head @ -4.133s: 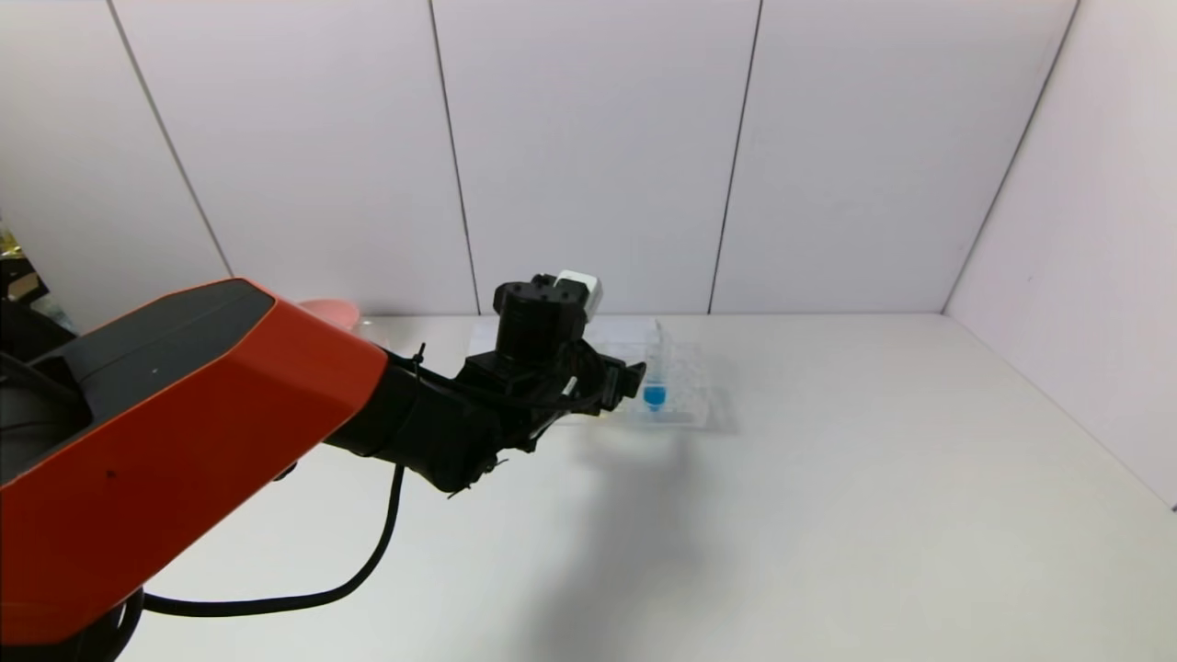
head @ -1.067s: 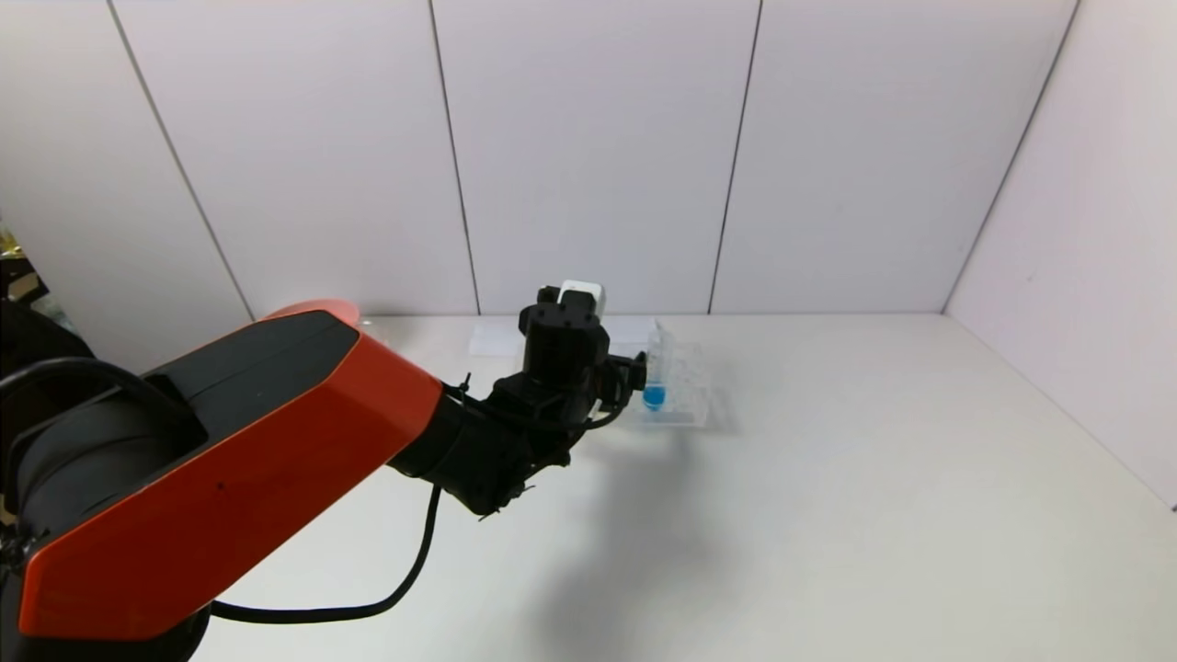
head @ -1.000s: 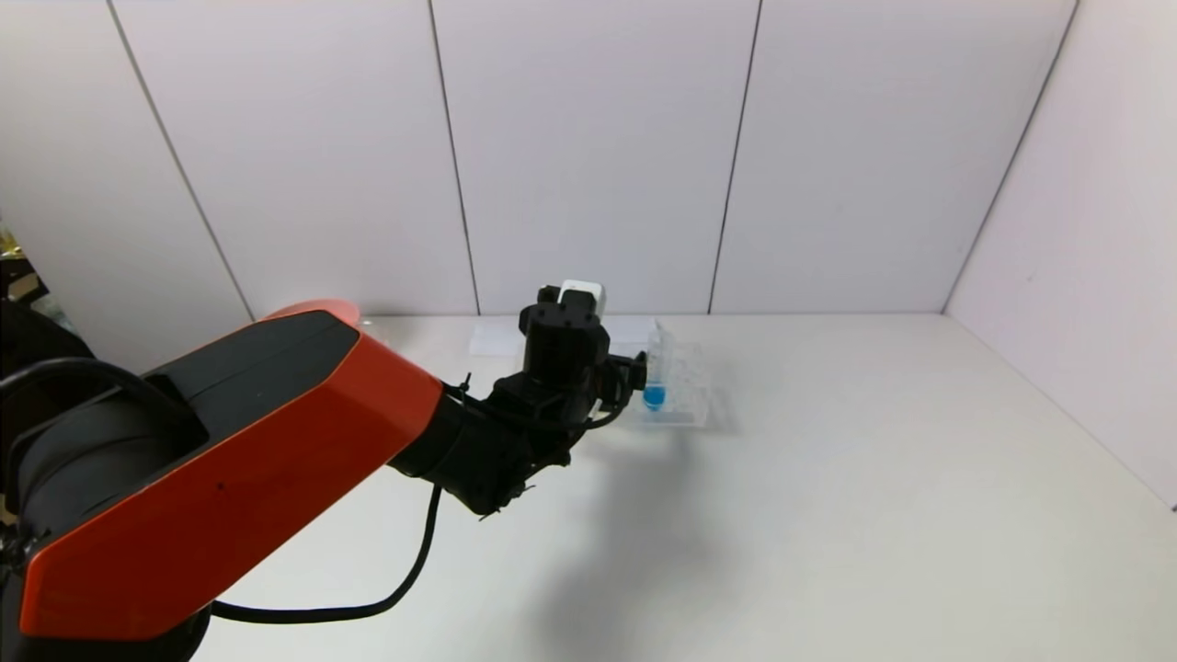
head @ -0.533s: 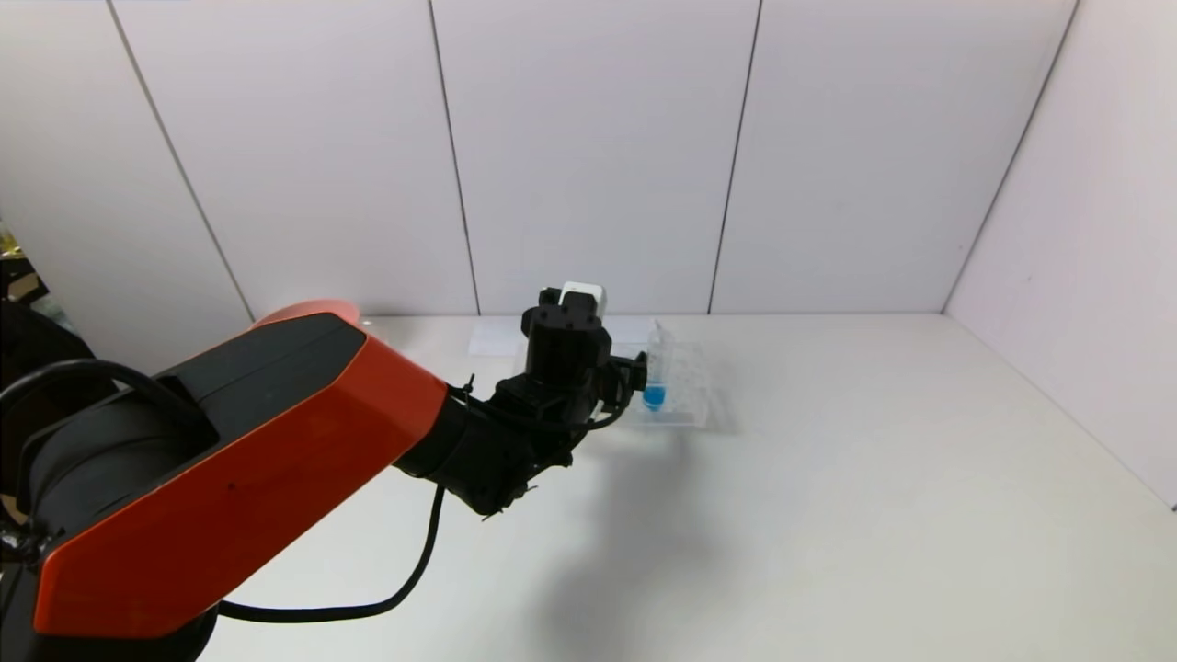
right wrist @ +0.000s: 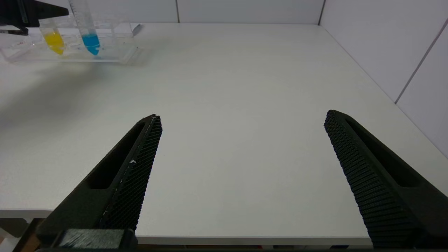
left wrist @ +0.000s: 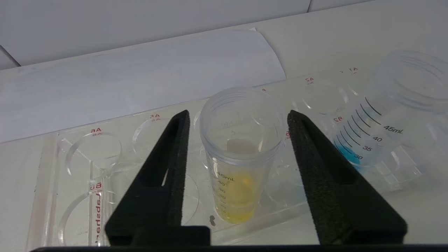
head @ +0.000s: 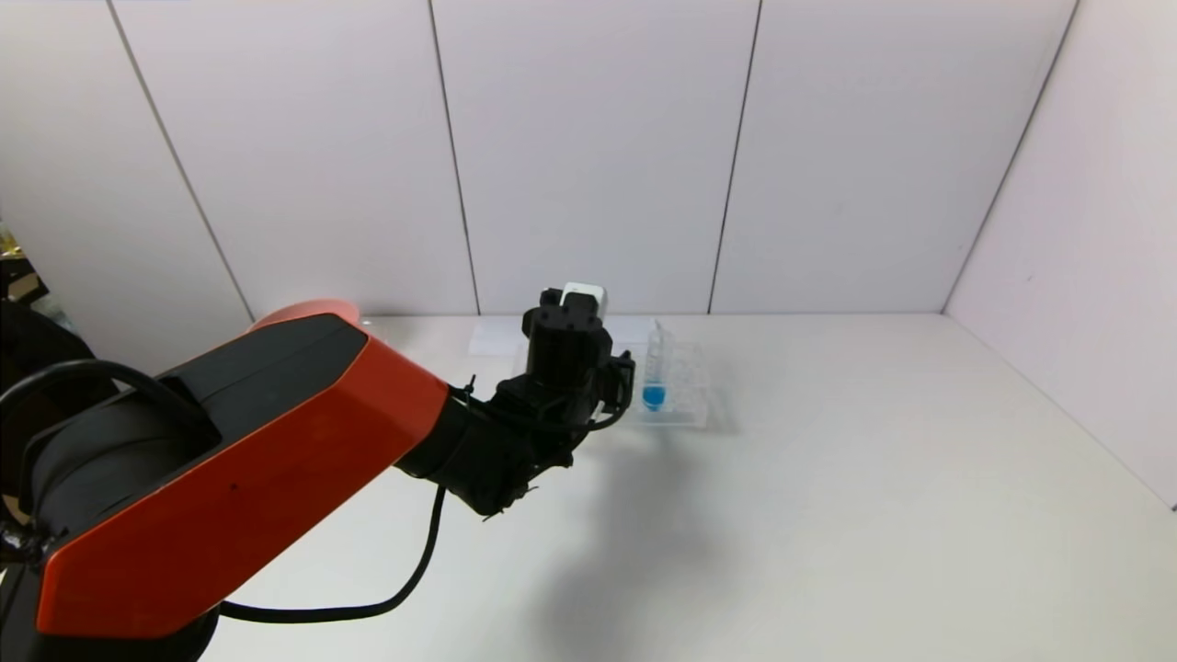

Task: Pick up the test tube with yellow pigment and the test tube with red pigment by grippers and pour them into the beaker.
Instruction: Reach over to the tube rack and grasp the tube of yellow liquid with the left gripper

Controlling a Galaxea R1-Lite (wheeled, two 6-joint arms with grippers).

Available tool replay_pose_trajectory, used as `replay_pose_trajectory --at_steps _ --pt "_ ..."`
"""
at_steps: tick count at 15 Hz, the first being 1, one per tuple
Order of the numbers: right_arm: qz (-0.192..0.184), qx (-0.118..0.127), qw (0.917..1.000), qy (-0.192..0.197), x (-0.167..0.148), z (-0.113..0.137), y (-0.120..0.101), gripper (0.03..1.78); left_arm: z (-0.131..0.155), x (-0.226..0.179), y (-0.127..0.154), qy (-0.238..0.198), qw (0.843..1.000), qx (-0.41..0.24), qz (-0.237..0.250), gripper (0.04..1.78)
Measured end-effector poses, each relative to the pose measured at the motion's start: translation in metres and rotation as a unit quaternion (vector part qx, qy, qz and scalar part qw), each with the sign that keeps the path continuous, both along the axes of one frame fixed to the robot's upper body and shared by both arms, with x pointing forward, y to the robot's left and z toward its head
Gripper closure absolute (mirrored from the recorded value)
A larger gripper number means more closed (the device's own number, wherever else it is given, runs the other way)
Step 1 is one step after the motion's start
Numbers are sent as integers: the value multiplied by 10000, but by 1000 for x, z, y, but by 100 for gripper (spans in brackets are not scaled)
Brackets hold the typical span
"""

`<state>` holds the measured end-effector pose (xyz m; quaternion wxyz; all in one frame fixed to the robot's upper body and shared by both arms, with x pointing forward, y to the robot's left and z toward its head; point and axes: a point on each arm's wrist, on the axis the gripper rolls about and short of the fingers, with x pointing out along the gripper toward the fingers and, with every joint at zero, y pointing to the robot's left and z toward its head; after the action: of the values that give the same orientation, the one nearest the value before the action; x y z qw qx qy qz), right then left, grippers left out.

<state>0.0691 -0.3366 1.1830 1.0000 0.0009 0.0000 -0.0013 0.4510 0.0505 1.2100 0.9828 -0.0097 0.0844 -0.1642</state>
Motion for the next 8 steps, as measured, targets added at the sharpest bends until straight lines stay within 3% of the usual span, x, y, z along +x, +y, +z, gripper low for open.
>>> replay_pose_trajectory --at_steps 2,3,8 --pt "2 1 10000 0 0 0 0 11 -1 0 0 15 10000 14 -5 127" --pt "1 0 10000 0 0 0 0 11 -1 0 0 19 10000 22 -9 134" --pt "1 0 10000 0 0 0 0 11 -2 -1 1 23 10000 36 -12 135"
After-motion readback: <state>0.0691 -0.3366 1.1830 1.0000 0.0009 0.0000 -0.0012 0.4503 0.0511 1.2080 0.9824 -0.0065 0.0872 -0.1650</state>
